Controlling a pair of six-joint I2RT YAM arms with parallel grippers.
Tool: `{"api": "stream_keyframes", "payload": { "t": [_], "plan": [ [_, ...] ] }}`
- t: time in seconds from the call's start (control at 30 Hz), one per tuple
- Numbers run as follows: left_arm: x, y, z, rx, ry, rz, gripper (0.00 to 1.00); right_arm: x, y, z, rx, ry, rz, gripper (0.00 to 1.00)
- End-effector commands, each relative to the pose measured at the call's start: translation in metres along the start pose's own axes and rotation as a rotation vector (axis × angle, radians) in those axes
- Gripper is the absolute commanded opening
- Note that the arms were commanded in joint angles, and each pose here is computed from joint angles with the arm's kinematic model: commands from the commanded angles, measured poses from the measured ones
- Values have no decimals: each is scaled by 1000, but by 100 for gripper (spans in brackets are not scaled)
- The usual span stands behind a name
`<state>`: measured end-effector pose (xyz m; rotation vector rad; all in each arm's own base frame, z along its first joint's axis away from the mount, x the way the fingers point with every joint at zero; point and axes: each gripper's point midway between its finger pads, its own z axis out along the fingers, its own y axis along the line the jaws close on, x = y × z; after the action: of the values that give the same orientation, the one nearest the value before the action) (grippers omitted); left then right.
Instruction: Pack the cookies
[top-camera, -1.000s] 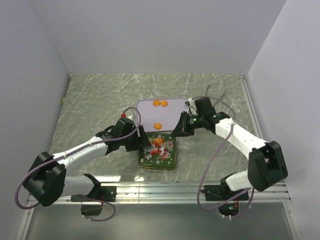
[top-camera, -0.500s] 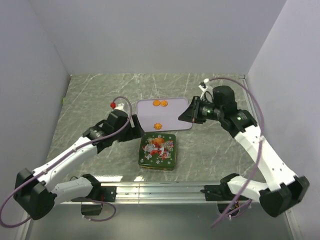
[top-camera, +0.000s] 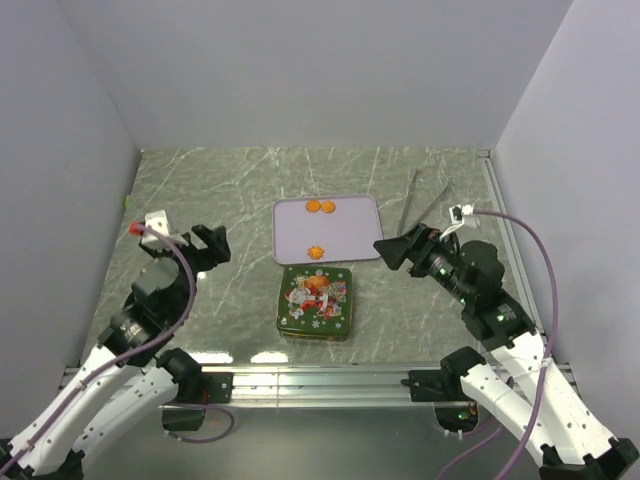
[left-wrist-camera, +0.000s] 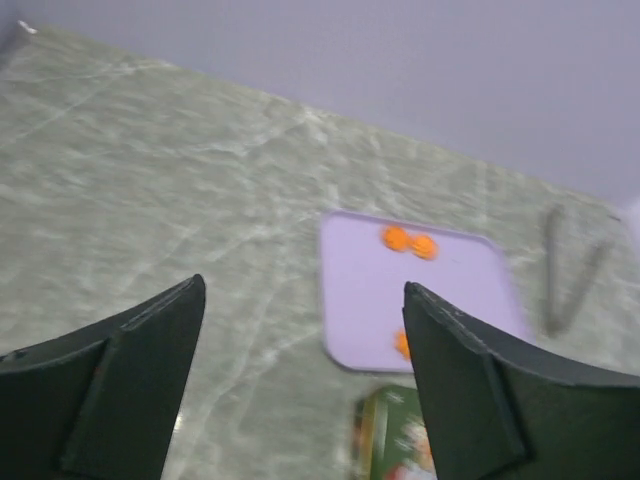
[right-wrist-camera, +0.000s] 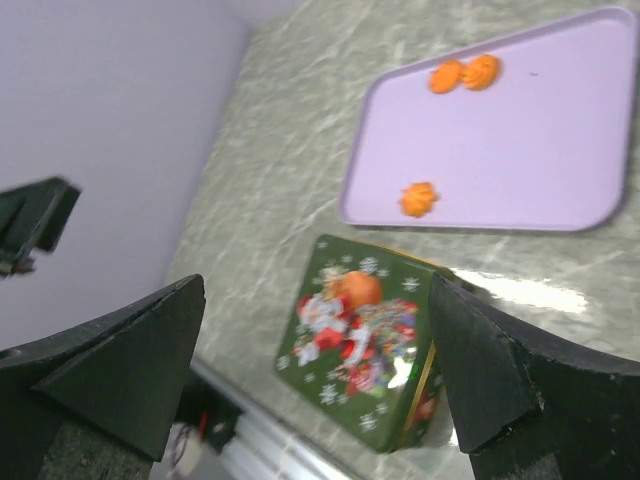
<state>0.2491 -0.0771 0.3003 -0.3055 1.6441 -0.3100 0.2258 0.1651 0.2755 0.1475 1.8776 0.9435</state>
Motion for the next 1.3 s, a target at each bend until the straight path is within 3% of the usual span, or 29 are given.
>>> {"api": "stream_keyframes", "payload": {
  "t": [0.0, 0.1, 0.2, 0.53, 0.73, 0.93, 1.27],
  "plan": [
    [-21, 27, 1, -86, -207, 47, 88, -37, 9, 0, -73, -238, -32, 99],
    [-24, 56, -7, -179, -341, -22, 88, -38, 0, -2, -28, -249, -125, 100],
    [-5, 70, -5, -214, -362, 34, 86, -36, -7, -1, 8, -210, -248, 100],
    [51, 80, 30, -214, -289, 162, 95, -34, -17, 5, 38, -169, -439, 100],
    [55, 91, 53, -235, -294, 144, 95, -54, -33, -5, 121, -319, -476, 100],
    [76, 113, 80, -266, -237, 209, 94, -25, -92, 9, 235, -361, -554, 100],
    [107, 133, 110, -297, -150, 234, 93, -22, -128, 25, 356, -351, -581, 100]
  ]
}}
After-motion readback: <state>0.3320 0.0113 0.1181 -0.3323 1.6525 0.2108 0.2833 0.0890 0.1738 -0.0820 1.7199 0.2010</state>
